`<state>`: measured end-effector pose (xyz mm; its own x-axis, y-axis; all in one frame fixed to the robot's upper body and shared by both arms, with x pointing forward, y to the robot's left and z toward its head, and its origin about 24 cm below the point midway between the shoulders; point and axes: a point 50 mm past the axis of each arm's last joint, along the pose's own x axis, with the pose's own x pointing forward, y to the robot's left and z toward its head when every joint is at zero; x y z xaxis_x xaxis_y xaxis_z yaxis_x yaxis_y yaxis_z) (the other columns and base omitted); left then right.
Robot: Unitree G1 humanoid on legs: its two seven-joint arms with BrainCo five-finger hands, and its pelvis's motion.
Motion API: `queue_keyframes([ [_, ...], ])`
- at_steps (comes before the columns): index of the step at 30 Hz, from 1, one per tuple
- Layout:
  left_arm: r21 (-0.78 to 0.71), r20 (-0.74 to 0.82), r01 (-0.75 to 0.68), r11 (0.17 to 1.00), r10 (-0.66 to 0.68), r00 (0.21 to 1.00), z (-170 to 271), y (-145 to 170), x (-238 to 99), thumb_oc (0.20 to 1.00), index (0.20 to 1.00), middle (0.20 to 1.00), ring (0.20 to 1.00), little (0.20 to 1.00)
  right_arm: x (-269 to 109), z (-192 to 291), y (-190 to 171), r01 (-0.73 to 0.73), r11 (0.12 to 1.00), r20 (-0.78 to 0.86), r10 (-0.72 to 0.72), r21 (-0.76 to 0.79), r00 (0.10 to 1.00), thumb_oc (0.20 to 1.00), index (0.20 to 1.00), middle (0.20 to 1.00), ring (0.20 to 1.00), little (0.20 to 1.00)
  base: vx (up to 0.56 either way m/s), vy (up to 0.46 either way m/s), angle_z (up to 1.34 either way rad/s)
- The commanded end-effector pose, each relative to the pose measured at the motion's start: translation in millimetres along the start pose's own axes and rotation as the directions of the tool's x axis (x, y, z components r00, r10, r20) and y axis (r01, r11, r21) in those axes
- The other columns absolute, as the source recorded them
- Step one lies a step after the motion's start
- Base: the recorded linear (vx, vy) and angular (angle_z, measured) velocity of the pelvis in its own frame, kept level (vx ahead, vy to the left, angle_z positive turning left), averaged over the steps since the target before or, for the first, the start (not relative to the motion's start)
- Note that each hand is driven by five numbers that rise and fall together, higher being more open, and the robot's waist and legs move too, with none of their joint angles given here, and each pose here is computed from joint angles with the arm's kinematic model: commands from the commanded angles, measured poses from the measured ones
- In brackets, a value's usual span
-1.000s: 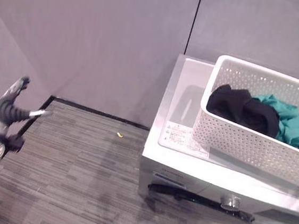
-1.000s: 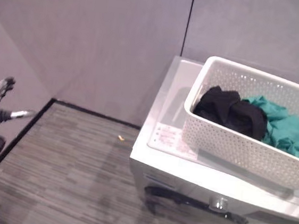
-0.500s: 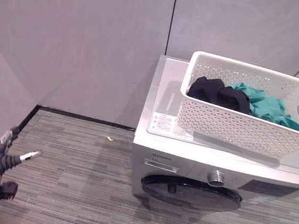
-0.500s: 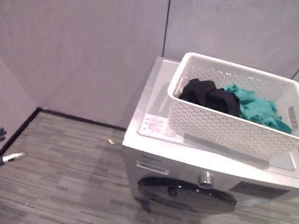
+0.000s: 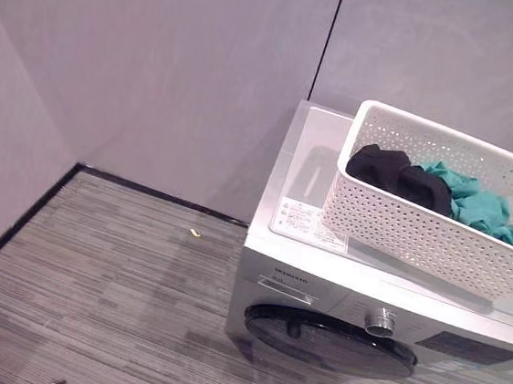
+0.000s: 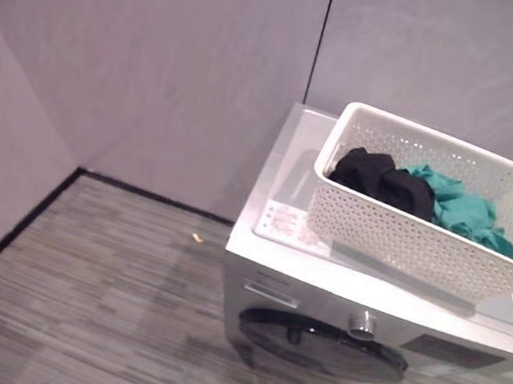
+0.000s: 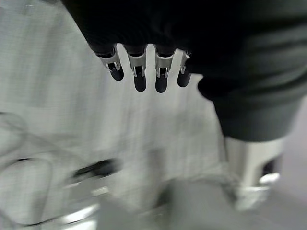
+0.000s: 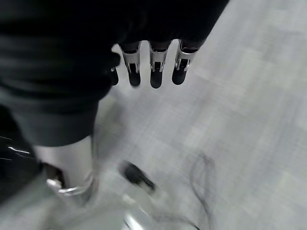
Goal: Grab the laundry basket,head to the washer,open it,put in the laundry and shut it.
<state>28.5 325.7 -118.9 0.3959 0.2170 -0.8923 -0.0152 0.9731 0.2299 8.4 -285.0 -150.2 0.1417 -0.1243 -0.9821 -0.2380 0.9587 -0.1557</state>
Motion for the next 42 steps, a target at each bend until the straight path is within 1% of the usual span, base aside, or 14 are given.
queue_keyframes([
  [1, 0.081, -0.014, -0.175, 0.981, 0.176, 0.984, 26, -31, 27, 1.0, 1.0, 1.0, 1.0, 1.0, 12, 14, 18, 0.086, 0.986, -0.054, -0.079, 0.141, 0.995, 1.0, 1.0, 1.0, 1.0, 1.0, -0.02, 0.005, 0.26],
  [4, 0.058, -0.028, -0.162, 0.985, 0.164, 0.986, 33, -63, 36, 1.0, 1.0, 1.0, 1.0, 1.0, 17, 29, 38, 0.065, 0.971, -0.042, -0.057, 0.23, 0.997, 1.0, 1.0, 1.0, 1.0, 1.0, 0.0, -0.007, 0.26],
  [5, 0.058, -0.027, -0.162, 0.985, 0.163, 0.986, 34, -63, 36, 1.0, 1.0, 1.0, 1.0, 1.0, 17, 29, 38, 0.066, 0.971, -0.041, -0.058, 0.23, 0.997, 1.0, 1.0, 1.0, 1.0, 1.0, 0.0, -0.01, 0.24],
  [7, 0.079, -0.021, -0.105, 0.991, 0.107, 0.994, 37, -81, 38, 1.0, 1.0, 1.0, 1.0, 1.0, 18, 35, 39, 0.075, 0.959, -0.027, -0.07, 0.275, 0.997, 1.0, 1.0, 1.0, 1.0, 1.0, -0.01, -0.02, 0.22],
  [9, 0.162, 0.005, -0.037, 0.986, 0.036, 0.999, 43, -96, 39, 1.0, 1.0, 1.0, 1.0, 1.0, 18, 51, 36, 0.079, 0.974, 0.028, -0.087, 0.212, 0.996, 1.0, 1.0, 1.0, 1.0, 1.0, -0.04, -0.054, 0.19],
  [10, 0.162, 0.005, -0.036, 0.986, 0.036, 0.999, 43, -96, 39, 1.0, 1.0, 1.0, 1.0, 1.0, 18, 51, 36, 0.08, 0.974, 0.028, -0.088, 0.212, 0.996, 1.0, 1.0, 1.0, 1.0, 1.0, -0.08, -0.106, 0.11],
  [11, 0.19, -0.002, -0.03, 0.981, 0.031, 1.0, 44, -99, 40, 1.0, 1.0, 1.0, 1.0, 1.0, 18, 48, 38, 0.063, 0.986, 0.032, -0.068, 0.155, 0.997, 1.0, 1.0, 1.0, 1.0, 1.0, -0.07, -0.117, 0.14],
  [14, 0.208, 0.004, -0.046, 0.977, 0.046, 0.999, 49, -96, 42, 1.0, 1.0, 1.0, 1.0, 1.0, 17, 51, 30, 0.083, 0.991, 0.039, -0.088, 0.103, 0.995, 1.0, 1.0, 1.0, 1.0, 1.0, -0.07, -0.124, 0.21],
  [22, 0.19, 0.076, -0.083, 0.978, 0.07, 0.995, 70, -86, 44, 1.0, 1.0, 1.0, 1.0, 1.0, 16, 77, 15, 0.122, 0.984, 0.108, -0.108, -0.128, 0.988, 1.0, 1.0, 1.0, 1.0, 1.0, -0.14, -0.173, 0.06],
  [24, 0.18, 0.101, -0.093, 0.979, 0.075, 0.992, 78, -85, 45, 1.0, 1.0, 1.0, 1.0, 1.0, 15, 85, 11, 0.139, 0.979, 0.134, -0.119, -0.148, 0.984, 1.0, 1.0, 1.0, 1.0, 1.0, -0.19, -0.165, 0.11],
  [28, 0.167, 0.16, -0.103, 0.981, 0.076, 0.984, 102, -85, 47, 1.0, 1.0, 1.0, 1.0, 1.0, 10, 99, -10, 0.202, 0.969, 0.168, -0.178, -0.139, 0.97, 1.0, 1.0, 1.0, 1.0, 1.0, -0.32, -0.099, 0.33],
  [32, 0.204, 0.136, -0.085, 0.975, 0.058, 0.989, 90, -88, 46, 1.0, 1.0, 1.0, 1.0, 1.0, 9, 86, -19, 0.217, 0.97, 0.124, -0.203, -0.111, 0.971, 1.0, 1.0, 1.0, 1.0, 1.0, -0.18, -0.021, 0.85],
  [38, 0.176, 0.068, -0.096, 0.98, 0.085, 0.994, 65, -81, 43, 1.0, 1.0, 1.0, 1.0, 1.0, 10, 69, -15, 0.18, 0.978, 0.069, -0.173, -0.108, 0.982, 1.0, 1.0, 1.0, 1.0, 1.0, -0.06, 0.256, 0.29],
  [42, 0.184, 0.091, -0.088, 0.979, 0.072, 0.993, 74, -85, 44, 1.0, 1.0, 1.0, 1.0, 1.0, 12, 70, -5, 0.158, 0.983, 0.069, -0.151, -0.098, 0.986, 1.0, 1.0, 1.0, 1.0, 1.0, -0.12, 0.346, 0.1],
])
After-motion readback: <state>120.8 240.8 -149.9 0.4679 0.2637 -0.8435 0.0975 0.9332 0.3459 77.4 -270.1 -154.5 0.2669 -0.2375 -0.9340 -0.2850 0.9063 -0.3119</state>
